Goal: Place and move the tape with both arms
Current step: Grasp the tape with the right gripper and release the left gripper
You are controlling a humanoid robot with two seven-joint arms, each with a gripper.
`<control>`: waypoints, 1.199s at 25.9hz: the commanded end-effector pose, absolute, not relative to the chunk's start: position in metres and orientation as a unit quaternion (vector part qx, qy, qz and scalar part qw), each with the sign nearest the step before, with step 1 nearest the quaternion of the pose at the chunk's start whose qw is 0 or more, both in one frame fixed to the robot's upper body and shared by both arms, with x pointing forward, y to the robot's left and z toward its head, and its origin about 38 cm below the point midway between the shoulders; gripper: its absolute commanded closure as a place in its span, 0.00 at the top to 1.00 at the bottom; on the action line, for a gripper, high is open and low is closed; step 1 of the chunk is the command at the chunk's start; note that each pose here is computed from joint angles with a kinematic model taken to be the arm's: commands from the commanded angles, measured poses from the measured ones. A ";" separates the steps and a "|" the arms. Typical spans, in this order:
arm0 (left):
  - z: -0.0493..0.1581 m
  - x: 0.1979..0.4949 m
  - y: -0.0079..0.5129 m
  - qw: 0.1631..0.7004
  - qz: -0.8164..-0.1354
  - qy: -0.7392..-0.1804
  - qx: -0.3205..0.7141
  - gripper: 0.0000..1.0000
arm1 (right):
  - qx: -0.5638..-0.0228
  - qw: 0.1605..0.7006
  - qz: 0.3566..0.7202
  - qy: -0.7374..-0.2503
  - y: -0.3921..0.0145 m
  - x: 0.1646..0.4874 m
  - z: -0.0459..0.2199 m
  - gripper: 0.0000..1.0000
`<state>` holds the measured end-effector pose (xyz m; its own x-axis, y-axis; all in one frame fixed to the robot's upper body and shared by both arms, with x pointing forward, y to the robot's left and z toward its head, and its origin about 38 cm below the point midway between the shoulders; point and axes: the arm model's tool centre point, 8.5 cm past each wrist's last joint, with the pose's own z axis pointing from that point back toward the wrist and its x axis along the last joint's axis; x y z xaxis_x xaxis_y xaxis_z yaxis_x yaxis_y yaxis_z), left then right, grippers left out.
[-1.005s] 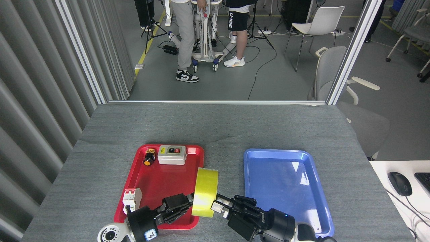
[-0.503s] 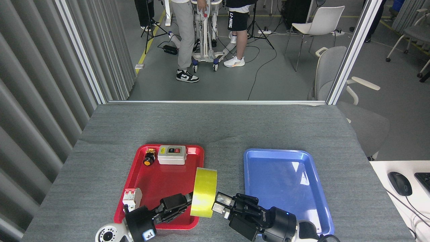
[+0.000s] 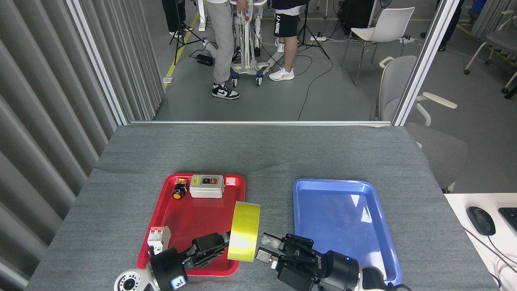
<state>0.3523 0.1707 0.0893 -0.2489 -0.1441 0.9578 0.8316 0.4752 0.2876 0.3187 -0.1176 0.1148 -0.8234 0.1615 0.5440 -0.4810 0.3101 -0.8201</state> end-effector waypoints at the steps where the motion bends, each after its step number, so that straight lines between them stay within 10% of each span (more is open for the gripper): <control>1: 0.090 0.352 0.171 0.554 -0.440 -0.657 -0.261 0.11 | 0.109 0.267 0.583 -0.759 -0.113 0.315 0.118 0.61; 11: 0.090 0.353 0.172 0.555 -0.439 -0.657 -0.260 0.11 | 0.107 0.263 0.582 -0.762 -0.109 0.321 0.122 0.60; 31: 0.091 0.353 0.175 0.554 -0.438 -0.660 -0.256 0.12 | 0.113 0.252 0.586 -0.762 -0.093 0.324 0.124 0.21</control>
<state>0.3530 0.1744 0.0906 -0.2526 -0.1470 0.9563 0.8258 0.4824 0.2923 0.3239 -0.0928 0.1249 -0.8459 0.1249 0.5185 -0.4689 0.2890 -0.8347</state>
